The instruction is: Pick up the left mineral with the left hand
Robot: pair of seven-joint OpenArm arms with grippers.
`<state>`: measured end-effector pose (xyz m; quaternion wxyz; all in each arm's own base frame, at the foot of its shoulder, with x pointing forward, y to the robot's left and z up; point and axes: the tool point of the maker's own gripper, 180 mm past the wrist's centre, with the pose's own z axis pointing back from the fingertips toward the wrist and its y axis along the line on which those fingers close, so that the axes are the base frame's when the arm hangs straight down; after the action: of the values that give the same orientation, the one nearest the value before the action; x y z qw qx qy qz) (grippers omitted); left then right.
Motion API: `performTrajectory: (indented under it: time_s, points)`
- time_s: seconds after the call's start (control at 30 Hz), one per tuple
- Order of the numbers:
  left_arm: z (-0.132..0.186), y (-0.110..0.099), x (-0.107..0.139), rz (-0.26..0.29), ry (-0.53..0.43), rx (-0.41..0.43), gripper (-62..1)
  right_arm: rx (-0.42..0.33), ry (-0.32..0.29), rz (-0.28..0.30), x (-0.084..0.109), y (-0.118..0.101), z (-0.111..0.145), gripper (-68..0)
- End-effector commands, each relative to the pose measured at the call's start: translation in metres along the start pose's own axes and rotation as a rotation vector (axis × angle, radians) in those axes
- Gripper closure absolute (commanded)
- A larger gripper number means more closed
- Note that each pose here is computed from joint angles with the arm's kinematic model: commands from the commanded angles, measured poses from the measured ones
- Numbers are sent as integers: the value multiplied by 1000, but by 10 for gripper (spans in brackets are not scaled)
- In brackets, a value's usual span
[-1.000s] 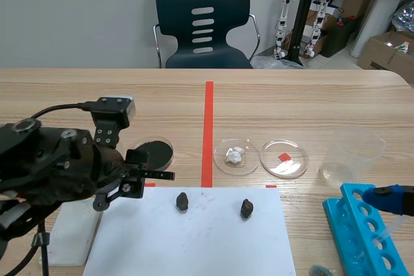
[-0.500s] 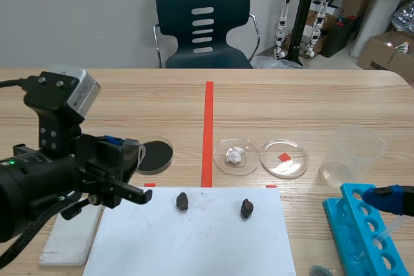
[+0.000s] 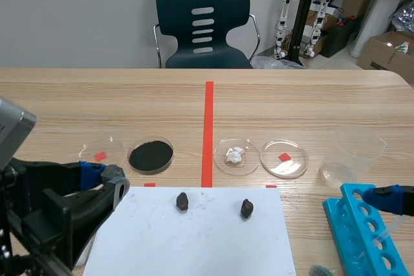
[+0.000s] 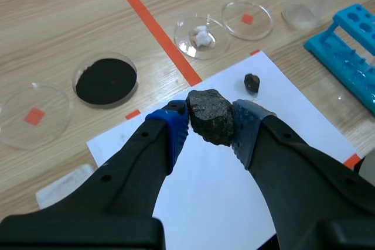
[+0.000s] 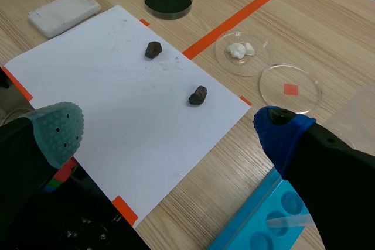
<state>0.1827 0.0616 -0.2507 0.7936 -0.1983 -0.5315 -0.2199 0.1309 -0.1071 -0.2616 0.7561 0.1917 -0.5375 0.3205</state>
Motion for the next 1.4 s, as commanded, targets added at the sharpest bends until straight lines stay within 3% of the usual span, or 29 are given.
performTrajectory:
  time_s: [0.0, 0.23, 1.37]
  points:
    - [2, -1, 9, -3, -44, 2, -126, -5, -29, -2, 7, -2, -1, -604]
    - [13, -14, 10, -47, -79, -63, -126, -5, -29, -2, 7, -2, -1, -604]
    - [13, -14, 11, -51, -84, -62, -126, -5, -29, -2, 7, -2, -1, -604]
